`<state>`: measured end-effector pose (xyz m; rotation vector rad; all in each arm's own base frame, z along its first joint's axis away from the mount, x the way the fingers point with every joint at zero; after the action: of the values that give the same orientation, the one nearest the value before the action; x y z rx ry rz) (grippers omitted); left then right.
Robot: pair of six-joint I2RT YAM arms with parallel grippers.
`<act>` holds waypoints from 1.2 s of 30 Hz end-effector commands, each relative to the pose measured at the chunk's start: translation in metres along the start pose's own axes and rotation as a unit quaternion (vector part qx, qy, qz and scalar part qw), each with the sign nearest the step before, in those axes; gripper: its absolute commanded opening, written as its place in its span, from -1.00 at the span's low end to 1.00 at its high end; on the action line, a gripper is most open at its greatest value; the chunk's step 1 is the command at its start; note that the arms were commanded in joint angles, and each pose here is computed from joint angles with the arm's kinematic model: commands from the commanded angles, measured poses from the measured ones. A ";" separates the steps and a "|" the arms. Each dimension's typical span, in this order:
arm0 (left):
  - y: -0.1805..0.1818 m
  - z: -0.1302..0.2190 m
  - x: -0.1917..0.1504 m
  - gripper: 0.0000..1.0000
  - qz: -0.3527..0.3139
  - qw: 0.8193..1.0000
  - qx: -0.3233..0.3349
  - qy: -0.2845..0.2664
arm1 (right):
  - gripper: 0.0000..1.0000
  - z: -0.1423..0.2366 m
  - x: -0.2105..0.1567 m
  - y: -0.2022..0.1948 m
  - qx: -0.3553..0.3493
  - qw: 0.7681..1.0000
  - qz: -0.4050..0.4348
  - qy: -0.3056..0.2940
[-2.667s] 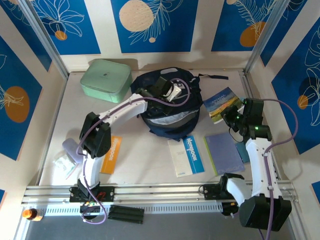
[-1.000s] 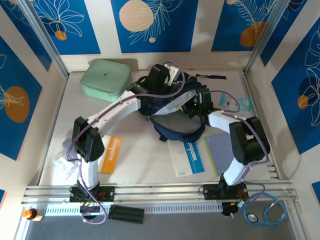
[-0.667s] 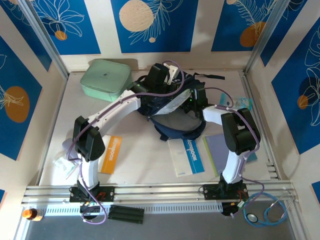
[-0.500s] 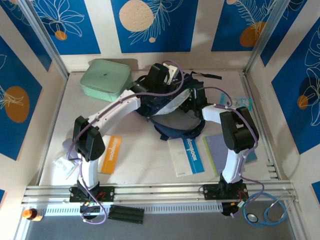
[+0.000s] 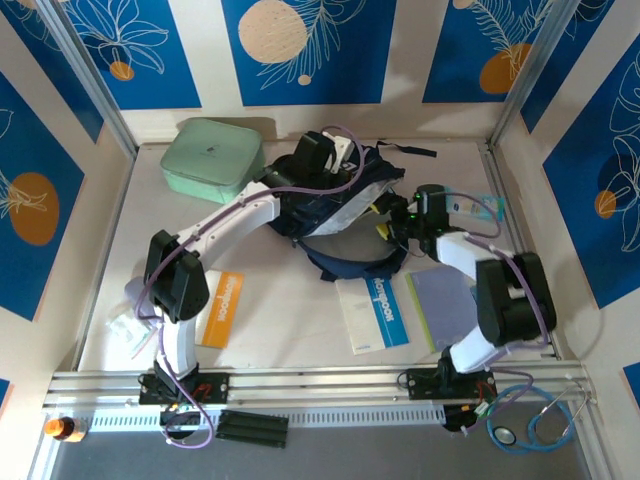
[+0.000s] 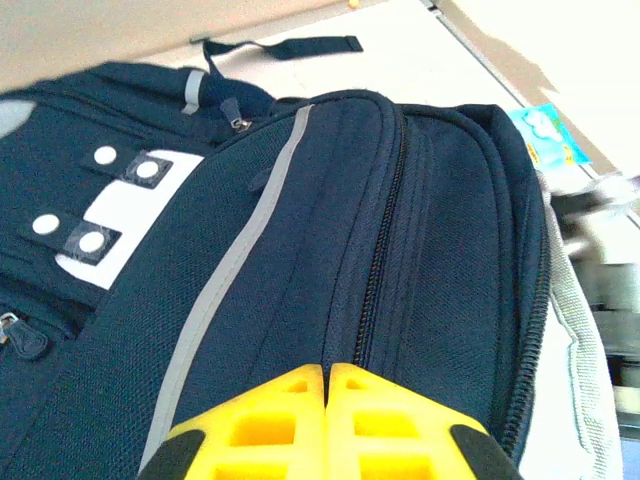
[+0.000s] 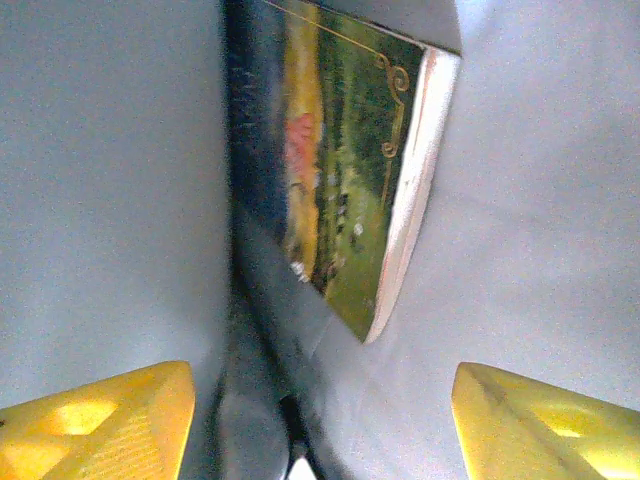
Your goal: Pack the student bag
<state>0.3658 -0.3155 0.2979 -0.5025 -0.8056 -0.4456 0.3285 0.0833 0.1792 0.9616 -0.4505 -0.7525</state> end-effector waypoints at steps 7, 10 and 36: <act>0.024 -0.019 -0.027 -1.00 0.019 0.999 -0.042 0.024 | 0.36 0.081 -0.011 -0.016 -0.114 0.991 0.036 -0.065; 0.025 -0.023 -0.039 -0.73 0.031 0.996 -0.057 0.054 | 0.38 0.091 -0.018 -0.002 -0.117 0.987 0.079 -0.073; 0.161 0.140 -0.231 1.00 0.417 0.851 0.302 0.102 | 0.93 0.017 -0.074 0.073 -0.135 0.953 0.271 0.013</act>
<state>0.2496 -0.0736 0.1664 -0.1413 -0.4529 0.4401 0.2916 0.1446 0.2368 0.5104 -0.5244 -0.3242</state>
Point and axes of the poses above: each hand's point on the last joint's axis, 136 mm out from that joint toward the fingers, its own z axis back along the fingers, its own y axis along the line the jaws close on, x = y × z, the point moved 10 cm from there along z, back along the fingers, and after that the axes turned 1 degree about z, right-handed, at the moved point
